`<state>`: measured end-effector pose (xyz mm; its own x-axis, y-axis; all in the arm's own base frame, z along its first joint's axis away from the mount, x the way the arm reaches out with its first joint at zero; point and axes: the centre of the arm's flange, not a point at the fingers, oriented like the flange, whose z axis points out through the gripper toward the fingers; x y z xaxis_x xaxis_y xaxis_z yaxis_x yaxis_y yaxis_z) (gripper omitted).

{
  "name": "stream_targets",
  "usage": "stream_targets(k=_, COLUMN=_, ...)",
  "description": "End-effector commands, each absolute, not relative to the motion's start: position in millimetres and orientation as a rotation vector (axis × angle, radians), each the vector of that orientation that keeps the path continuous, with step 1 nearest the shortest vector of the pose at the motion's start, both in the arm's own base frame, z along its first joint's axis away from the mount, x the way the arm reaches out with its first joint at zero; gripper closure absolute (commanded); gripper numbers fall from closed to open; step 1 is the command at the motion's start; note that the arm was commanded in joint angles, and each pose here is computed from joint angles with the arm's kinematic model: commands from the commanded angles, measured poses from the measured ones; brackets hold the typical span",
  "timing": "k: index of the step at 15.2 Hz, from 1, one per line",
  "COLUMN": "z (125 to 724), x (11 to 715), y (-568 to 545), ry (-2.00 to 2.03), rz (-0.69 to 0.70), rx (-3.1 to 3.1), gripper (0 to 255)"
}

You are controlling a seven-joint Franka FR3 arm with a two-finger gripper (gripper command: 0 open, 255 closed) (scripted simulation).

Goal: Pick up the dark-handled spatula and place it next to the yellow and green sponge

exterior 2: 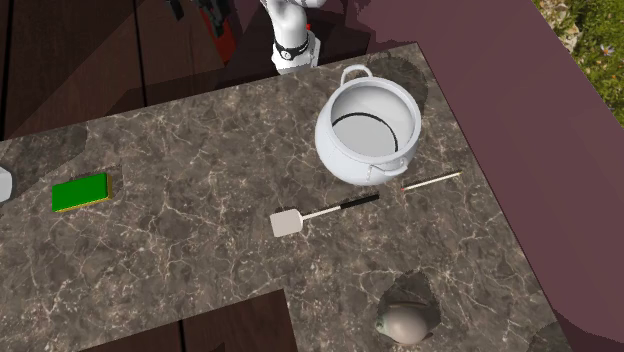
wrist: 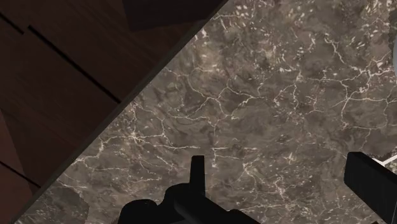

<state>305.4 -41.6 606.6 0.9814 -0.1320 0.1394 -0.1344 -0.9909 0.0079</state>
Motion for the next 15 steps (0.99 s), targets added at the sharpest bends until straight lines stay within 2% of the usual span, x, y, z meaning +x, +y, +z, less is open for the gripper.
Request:
stream_targets(k=1, z=607, x=305, y=-42, ry=-0.209, rz=0.217, rx=3.110, gripper=0)
stream_targets(k=15, z=519, x=370, y=109, ry=-0.710, rz=0.100, rx=3.060, gripper=0)
